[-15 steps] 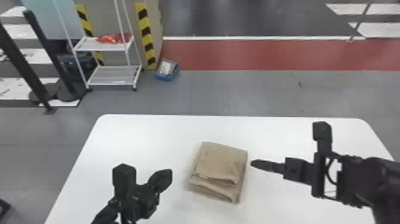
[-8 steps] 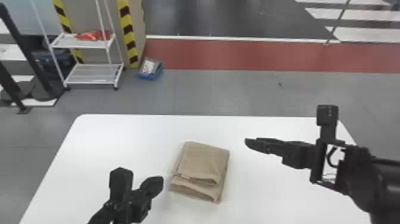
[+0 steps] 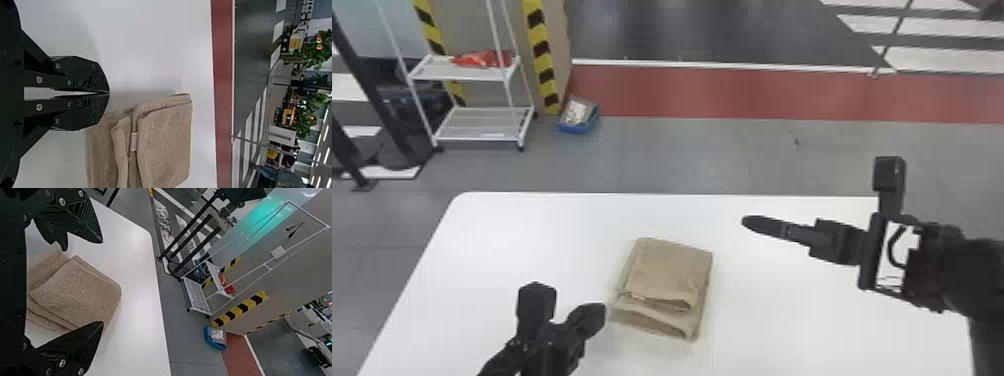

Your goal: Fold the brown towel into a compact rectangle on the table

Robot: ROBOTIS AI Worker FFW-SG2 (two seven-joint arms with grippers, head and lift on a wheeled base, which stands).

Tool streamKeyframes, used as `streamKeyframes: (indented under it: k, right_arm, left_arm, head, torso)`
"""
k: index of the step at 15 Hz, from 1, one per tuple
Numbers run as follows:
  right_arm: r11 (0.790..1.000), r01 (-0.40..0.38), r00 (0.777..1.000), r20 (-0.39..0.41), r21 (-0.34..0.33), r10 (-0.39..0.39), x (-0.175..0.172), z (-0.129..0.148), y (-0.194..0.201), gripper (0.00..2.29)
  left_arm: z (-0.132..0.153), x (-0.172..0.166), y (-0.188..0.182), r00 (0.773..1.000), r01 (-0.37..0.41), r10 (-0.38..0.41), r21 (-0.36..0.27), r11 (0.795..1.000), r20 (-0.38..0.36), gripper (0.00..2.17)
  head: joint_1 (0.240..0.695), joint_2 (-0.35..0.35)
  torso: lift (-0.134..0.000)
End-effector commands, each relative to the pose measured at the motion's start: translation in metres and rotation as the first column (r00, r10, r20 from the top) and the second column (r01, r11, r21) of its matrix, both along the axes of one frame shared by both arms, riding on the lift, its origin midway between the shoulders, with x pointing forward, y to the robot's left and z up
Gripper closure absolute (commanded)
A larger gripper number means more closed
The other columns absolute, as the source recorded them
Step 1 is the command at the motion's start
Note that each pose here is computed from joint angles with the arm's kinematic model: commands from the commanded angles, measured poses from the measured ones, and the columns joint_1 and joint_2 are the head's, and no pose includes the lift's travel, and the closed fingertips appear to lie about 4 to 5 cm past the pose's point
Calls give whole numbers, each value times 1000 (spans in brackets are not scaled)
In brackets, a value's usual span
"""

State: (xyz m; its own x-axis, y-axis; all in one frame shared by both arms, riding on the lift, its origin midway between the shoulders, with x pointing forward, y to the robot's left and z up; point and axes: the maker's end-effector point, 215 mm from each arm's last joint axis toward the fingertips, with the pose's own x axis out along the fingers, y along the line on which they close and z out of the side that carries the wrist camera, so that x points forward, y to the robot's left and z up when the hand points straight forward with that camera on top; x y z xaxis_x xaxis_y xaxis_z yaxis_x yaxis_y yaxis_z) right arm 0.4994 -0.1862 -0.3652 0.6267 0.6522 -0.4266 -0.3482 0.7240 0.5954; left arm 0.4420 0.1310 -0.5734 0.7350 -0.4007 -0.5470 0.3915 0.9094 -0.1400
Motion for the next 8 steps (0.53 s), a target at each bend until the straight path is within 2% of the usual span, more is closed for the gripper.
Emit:
streamKeyframes:
  k: [1, 4, 6, 8]
  right_arm:
    - [1000, -8, 1000, 0, 13, 8, 10, 1, 7, 171]
    - [999, -25, 1000, -5, 27, 25, 22, -1, 19, 171]
    - [999, -29, 1000, 8, 31, 29, 30, -2, 24, 171]
    - [999, -29, 999, 17, 35, 29, 32, -1, 26, 171]
  left_arm:
    - [1, -3, -2, 1000, -2, 2, -25, 1000, -7, 1065]
    - [0, -9, -9, 1000, -2, 2, -48, 999, -11, 1065]
    - [-1, -17, -25, 1000, 14, -15, -72, 997, -17, 1065]
    - [3, -16, -33, 1000, 17, -17, -64, 998, 4, 1065]
  head:
    - [695, -66]
    - [695, -58]
    - [695, -54]
    - [695, -61]
  torso:
    - [0]
    - [0]
    - [0]
    - [0]
